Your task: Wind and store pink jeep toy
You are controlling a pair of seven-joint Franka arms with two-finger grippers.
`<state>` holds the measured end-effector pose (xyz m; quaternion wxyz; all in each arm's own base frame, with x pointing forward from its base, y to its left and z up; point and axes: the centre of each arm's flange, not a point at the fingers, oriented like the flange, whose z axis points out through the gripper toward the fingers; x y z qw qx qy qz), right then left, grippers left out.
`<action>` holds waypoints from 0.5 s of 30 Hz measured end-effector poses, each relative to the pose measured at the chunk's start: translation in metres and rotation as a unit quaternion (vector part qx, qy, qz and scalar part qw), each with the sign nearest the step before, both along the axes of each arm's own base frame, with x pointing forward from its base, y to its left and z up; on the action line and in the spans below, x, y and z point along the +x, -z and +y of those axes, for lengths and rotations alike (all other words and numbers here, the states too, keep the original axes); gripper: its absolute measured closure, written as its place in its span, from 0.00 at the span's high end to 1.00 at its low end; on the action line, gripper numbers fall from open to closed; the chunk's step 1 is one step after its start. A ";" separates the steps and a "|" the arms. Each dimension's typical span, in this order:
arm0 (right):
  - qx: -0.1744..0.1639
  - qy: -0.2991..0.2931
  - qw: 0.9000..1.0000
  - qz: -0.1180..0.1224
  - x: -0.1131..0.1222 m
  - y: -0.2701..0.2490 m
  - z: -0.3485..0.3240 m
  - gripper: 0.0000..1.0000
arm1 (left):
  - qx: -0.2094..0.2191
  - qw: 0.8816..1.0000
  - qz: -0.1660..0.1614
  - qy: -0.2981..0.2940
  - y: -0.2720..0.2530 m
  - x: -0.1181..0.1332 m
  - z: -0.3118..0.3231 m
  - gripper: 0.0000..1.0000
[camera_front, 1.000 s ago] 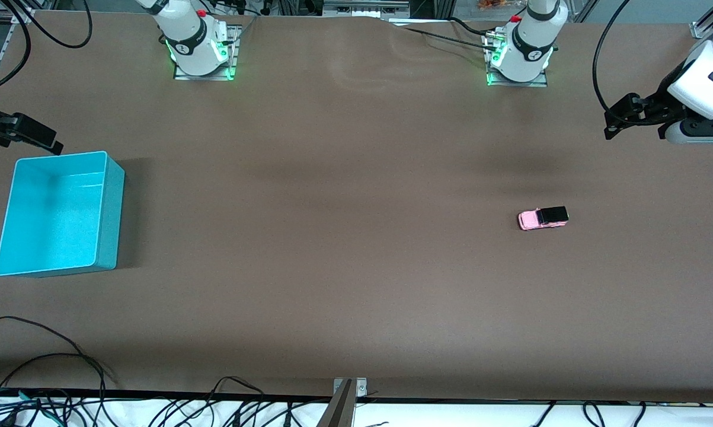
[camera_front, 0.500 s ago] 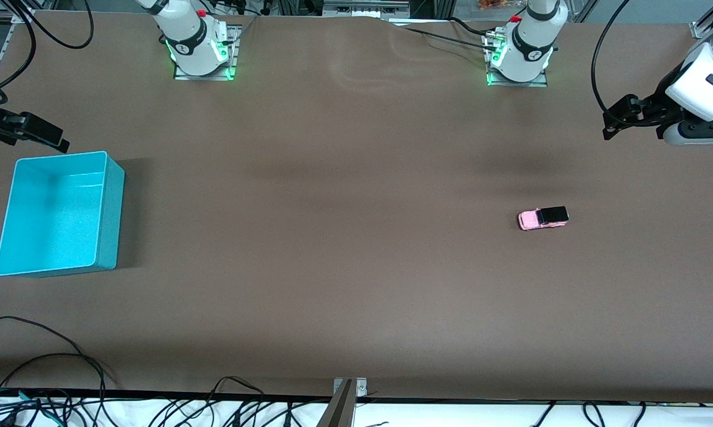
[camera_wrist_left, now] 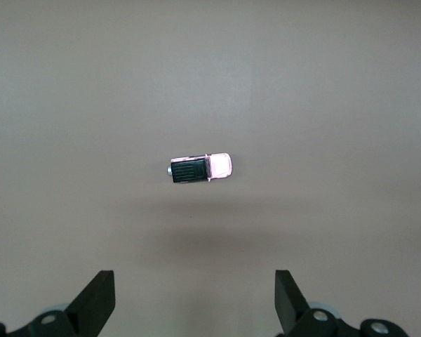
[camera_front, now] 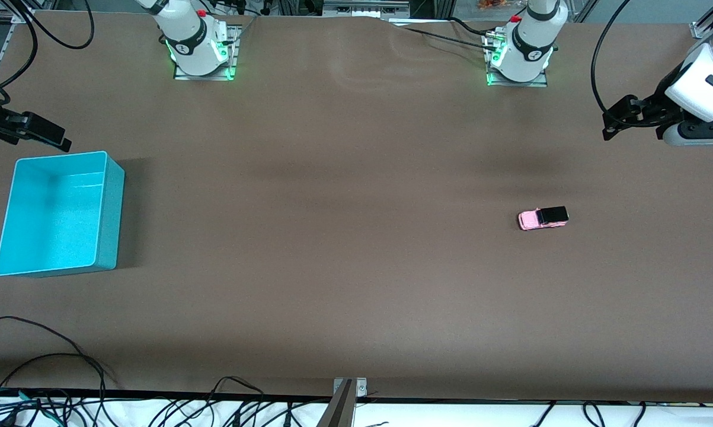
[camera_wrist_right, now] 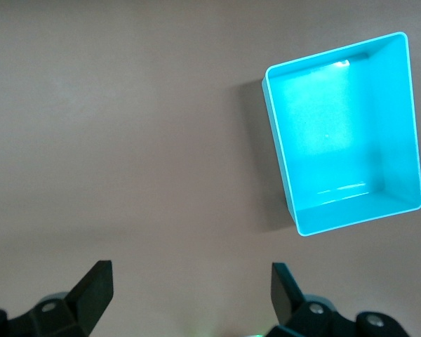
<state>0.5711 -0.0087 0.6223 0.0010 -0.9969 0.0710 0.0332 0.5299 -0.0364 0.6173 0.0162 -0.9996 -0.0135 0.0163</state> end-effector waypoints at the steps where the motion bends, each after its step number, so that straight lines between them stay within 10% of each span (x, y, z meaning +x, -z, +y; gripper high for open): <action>1: 0.000 0.000 1.000 0.000 0.000 0.000 0.000 1.00 | 0.000 1.000 -0.001 0.000 -0.001 0.000 0.000 1.00; 15: 0.000 0.000 1.000 0.000 0.000 0.000 0.000 1.00 | -0.002 1.000 0.001 -0.004 0.003 0.010 0.001 1.00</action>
